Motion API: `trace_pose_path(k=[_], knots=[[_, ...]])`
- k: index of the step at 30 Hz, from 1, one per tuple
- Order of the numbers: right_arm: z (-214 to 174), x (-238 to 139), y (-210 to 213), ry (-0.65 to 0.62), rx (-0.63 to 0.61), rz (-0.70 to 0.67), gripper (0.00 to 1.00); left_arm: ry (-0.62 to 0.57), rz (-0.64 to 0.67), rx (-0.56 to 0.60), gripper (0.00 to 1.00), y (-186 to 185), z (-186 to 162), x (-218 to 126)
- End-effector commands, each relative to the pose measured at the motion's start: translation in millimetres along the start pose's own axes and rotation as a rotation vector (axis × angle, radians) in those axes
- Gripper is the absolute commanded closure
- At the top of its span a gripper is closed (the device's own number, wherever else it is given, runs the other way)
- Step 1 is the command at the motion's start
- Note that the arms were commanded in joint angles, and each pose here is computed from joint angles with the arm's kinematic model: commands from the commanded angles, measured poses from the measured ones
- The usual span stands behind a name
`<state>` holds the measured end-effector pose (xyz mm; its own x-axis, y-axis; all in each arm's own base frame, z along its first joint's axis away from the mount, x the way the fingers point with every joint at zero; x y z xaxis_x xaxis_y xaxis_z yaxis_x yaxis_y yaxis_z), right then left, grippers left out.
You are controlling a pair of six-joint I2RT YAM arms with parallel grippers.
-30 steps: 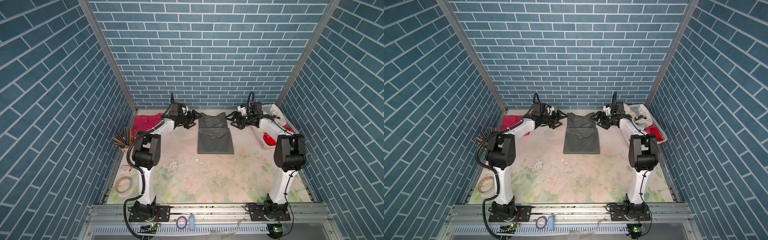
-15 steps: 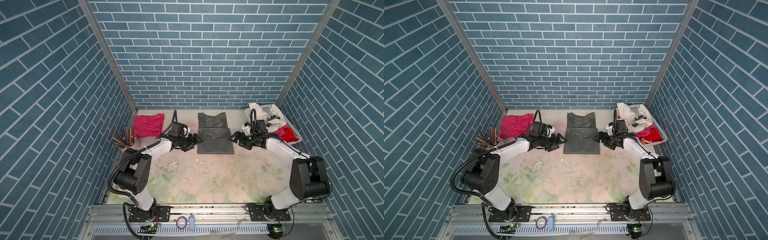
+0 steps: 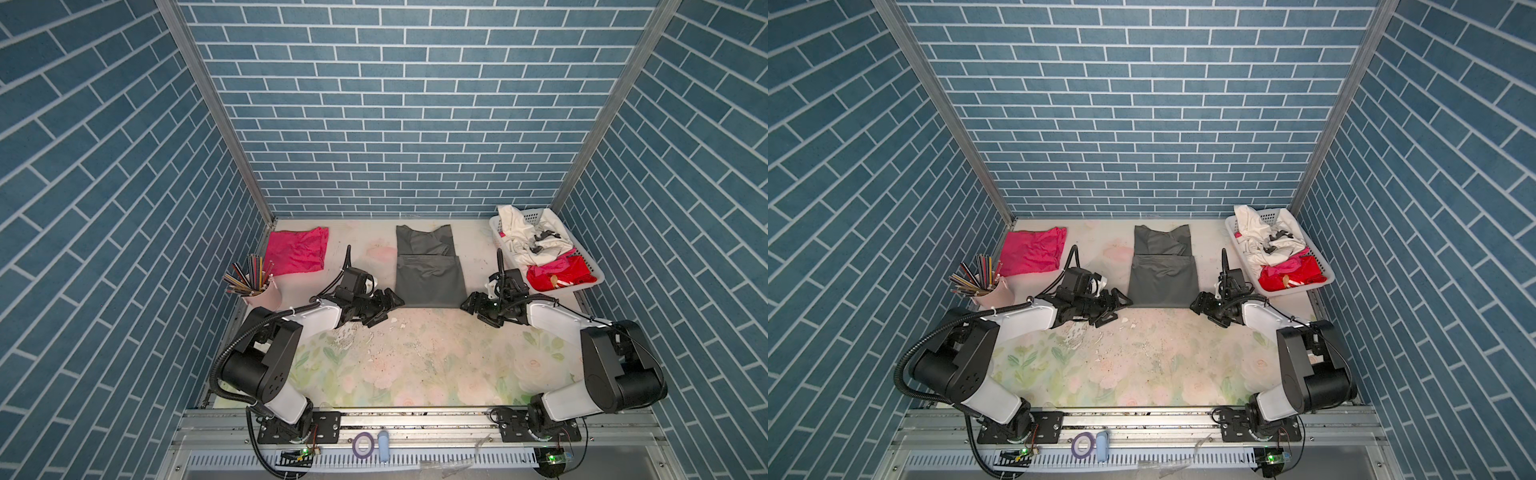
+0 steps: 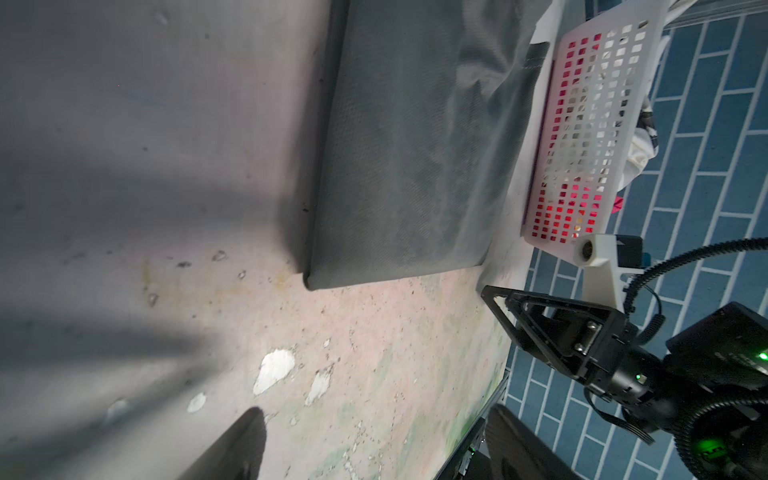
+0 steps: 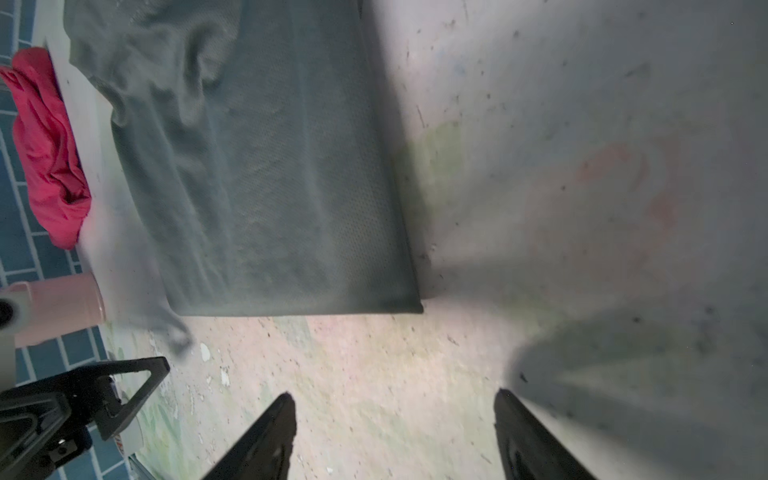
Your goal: Fold and stack the t-shirts
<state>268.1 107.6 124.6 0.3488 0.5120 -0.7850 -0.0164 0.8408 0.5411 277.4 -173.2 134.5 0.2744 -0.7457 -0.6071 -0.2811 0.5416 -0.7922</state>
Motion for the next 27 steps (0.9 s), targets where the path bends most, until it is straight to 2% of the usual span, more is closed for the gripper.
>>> trace_pose_path(k=[1, 9, 15, 22, 27], knots=[[3, 9, -1, -0.048, 0.083, 0.026, 0.30, -0.017, -0.030, -0.012, 0.15, -3, 4, 6], [0, 19, -9, -0.070, 0.164, -0.013, 0.41, -0.018, -0.027, -0.028, 0.15, 0, 4, 9], [-1, 36, -10, -0.038, 0.189, 0.021, 0.53, -0.018, -0.023, -0.039, 0.15, 4, 4, 11], [-2, 37, -8, -0.055, 0.190, 0.013, 0.78, -0.026, -0.007, -0.052, 0.16, 10, 3, 11], [-1, 33, -6, -0.073, 0.178, 0.006, 0.90, -0.031, 0.025, -0.051, 0.25, 14, 4, 16]])
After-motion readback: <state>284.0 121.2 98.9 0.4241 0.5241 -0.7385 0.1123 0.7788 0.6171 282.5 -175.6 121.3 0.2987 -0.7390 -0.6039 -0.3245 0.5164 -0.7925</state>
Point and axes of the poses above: each gripper's point midway between its finger pads, its own x axis out along the fingers, its own y axis along the line the jaws close on, z = x × y, the point moved 10 cm from there along -x, back along the fingers, and after that the axes turned 9 degrees about -x, right-handed, at the moved point
